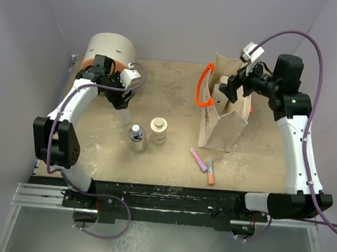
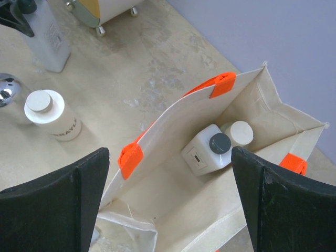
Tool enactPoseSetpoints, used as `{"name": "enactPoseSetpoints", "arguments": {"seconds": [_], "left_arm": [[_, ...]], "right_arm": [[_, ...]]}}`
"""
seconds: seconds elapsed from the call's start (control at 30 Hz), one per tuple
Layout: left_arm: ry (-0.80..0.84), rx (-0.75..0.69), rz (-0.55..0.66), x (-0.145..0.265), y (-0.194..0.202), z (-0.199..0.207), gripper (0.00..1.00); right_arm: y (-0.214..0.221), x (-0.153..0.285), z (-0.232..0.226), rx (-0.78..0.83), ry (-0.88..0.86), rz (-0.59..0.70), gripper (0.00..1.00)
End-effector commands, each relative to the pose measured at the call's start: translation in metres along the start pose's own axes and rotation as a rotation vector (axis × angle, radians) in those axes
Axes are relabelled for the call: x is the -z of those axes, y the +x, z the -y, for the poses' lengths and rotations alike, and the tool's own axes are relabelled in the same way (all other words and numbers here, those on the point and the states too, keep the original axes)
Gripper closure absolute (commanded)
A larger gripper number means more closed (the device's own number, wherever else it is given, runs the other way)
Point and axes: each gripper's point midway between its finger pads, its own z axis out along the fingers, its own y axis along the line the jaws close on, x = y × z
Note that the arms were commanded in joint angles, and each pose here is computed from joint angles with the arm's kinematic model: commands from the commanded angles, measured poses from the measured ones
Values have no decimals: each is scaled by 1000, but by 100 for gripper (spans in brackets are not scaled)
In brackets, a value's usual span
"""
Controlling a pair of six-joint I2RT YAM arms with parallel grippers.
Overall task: Place the personal care products into the canvas bag
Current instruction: Move the care product at the center of the board.
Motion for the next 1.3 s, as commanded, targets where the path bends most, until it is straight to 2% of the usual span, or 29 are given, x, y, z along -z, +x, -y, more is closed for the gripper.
{"name": "enactPoseSetpoints", "arguments": {"seconds": [0.0,0.07,0.37,0.63,0.87,1.27], "left_arm": [[24,86,110,8,-31,6,44],[16,98,138,9,-39,10,52],[-27,76,201,11,-79,32,74],[-10,84,261,8,-120,45,99],[20,98,282,6,-152,61,100],[-35,96,319,-6,-187,86,100]], "right_arm": [[-9,0,-1,45,-12,36,0],[-8,-3,1,49,-6,30,0],[-8,-11,-3,69,-12,19,1],[-5,-14,-12,80,-26,5,1],[-7,-15,-21,61,-48,12,1],[-12,-12,-25,34,-8,19,1]]}}
